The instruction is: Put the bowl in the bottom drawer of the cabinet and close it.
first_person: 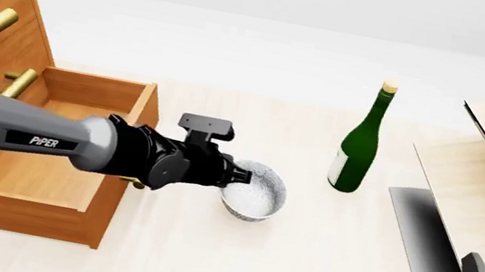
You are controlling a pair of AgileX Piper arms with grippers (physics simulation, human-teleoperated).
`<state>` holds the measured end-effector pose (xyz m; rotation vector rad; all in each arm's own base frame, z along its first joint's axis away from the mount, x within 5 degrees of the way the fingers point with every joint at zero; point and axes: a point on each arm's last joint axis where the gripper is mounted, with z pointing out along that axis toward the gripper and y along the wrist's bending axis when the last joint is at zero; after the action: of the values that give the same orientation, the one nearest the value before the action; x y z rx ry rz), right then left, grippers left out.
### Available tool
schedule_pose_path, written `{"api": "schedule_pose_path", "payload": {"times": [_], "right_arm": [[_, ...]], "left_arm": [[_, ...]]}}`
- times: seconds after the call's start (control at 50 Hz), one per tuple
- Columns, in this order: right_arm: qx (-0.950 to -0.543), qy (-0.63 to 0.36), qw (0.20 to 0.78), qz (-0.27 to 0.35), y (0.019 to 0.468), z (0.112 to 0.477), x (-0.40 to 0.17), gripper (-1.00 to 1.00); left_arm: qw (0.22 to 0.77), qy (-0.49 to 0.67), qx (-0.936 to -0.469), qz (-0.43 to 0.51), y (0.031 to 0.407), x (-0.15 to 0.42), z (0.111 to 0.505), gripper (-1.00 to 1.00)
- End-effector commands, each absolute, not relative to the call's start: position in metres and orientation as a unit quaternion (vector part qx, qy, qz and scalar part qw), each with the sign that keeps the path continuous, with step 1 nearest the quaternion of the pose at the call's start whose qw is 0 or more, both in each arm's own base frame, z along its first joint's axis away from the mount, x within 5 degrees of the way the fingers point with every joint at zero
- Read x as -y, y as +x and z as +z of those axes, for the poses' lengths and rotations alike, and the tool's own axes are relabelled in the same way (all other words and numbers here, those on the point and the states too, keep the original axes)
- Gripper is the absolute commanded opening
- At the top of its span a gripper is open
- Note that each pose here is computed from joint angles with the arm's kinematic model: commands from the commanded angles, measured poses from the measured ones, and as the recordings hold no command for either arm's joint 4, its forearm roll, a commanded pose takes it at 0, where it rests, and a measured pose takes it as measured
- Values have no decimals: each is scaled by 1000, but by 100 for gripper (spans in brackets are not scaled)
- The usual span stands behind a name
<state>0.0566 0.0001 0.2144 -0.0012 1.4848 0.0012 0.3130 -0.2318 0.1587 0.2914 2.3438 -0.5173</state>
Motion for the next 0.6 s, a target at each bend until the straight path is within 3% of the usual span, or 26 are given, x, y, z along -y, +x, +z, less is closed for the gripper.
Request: {"api": "schedule_pose_path", "payload": {"times": [0.02, 0.6], "right_arm": [[-676, -1, 737, 1, 57, 214, 0, 100], [-676, -1, 737, 1, 57, 214, 0, 100]], "left_arm": [[357, 105, -906, -203, 306, 224, 155, -100], [383, 119, -893, -204, 274, 196, 195, -100]]}}
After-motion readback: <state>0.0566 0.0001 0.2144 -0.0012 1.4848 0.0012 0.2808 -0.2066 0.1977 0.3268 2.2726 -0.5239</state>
